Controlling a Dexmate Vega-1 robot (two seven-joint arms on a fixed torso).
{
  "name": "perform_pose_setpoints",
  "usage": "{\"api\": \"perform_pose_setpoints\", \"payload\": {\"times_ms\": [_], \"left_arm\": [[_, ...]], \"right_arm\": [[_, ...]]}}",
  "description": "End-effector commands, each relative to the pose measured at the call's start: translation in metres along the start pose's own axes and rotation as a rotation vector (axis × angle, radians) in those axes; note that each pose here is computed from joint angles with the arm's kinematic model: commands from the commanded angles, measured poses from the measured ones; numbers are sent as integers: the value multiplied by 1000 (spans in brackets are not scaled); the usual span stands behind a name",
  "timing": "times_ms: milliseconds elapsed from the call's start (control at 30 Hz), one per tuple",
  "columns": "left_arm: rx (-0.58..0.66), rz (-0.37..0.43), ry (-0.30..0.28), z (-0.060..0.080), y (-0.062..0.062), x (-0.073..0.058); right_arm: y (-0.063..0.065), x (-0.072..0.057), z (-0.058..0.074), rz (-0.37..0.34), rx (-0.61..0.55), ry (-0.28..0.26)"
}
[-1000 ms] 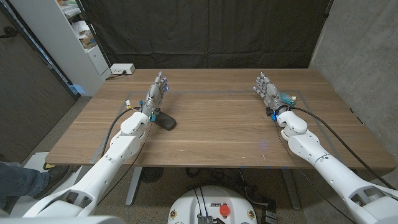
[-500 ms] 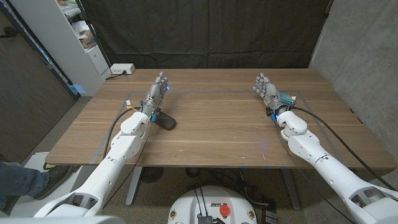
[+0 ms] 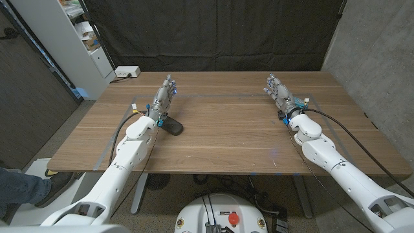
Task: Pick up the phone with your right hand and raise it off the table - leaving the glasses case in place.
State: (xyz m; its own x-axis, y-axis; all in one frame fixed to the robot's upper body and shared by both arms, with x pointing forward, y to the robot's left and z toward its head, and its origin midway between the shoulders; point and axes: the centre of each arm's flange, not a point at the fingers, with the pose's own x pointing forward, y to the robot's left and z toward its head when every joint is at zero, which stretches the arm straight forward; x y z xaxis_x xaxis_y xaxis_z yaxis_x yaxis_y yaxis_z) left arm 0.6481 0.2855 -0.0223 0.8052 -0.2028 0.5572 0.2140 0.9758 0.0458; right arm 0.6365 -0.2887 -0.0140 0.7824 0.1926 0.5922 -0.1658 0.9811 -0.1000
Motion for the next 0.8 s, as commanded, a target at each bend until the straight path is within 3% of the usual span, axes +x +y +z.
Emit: {"api": "perform_pose_setpoints", "payload": {"times_ms": [33,800], "left_arm": [[10,2,2,2,1,-3],[13,1,1,5,-1,-6]], "right_arm": [[-1,-1,8,7,-72,-5],[-4,-8,22,-45,-236,3]]}}
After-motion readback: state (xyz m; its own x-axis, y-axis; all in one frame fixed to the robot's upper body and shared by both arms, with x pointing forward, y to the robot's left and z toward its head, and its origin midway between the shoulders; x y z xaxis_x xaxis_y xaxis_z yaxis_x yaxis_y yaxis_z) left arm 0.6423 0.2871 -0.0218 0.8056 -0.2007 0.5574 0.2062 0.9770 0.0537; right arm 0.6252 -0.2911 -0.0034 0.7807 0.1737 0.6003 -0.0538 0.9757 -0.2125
